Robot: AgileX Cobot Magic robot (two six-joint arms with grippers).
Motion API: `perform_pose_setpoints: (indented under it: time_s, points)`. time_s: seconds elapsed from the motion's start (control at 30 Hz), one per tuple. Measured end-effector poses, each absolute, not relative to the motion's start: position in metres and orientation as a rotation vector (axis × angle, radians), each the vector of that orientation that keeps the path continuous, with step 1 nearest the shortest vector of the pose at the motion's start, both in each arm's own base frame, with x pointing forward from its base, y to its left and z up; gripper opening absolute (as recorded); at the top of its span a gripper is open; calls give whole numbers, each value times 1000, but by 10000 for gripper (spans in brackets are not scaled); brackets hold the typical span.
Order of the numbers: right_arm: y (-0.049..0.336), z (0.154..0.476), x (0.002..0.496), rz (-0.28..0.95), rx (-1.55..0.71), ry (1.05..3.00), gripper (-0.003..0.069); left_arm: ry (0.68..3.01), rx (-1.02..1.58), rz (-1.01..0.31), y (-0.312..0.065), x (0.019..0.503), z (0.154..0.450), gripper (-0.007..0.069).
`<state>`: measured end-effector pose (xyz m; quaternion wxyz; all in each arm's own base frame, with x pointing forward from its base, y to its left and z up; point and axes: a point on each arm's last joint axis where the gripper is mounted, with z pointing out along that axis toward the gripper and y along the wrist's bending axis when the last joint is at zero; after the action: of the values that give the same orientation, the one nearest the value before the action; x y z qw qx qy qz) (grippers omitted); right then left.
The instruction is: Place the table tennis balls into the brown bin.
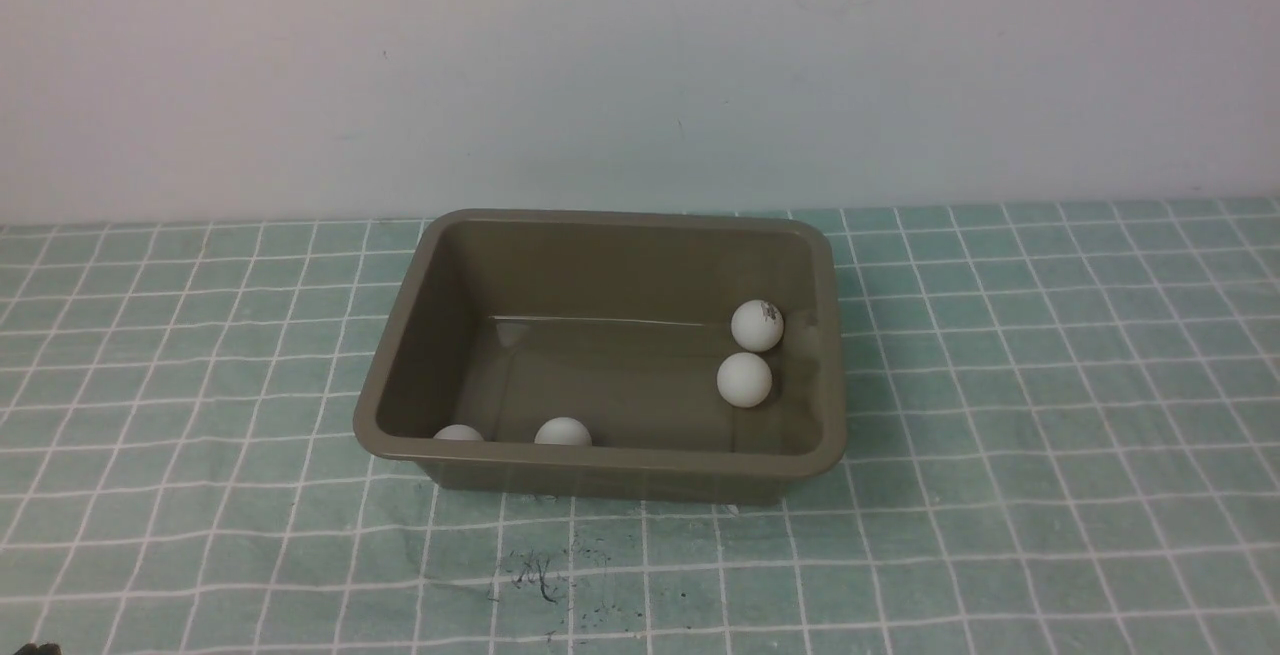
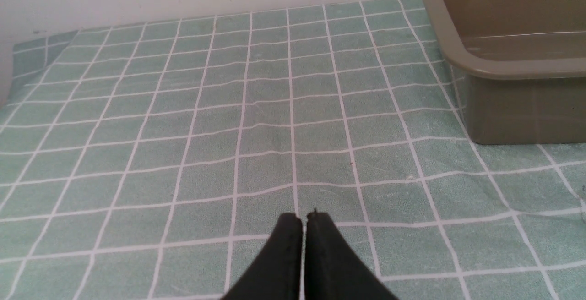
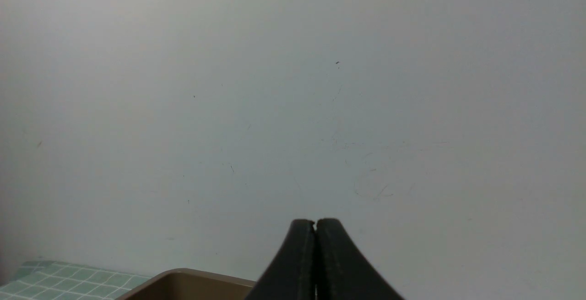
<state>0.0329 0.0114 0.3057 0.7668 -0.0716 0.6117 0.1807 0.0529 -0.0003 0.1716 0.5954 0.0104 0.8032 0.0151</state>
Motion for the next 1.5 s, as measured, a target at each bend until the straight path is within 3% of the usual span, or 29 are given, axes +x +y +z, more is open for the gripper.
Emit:
perform_pose_setpoints:
  time_s: [0.23,0.47,1.5]
  points:
    - [8,280,35,286,-137,1437,-14,1866,24,35,0,53,172,-5]
    - [0,180,53,24,-38,1827,-14,1866,24,34,0,53,172,-5]
    - [-2,181,54,-4,-7,1778,-15,1867,23,32,0,53,172,-5]
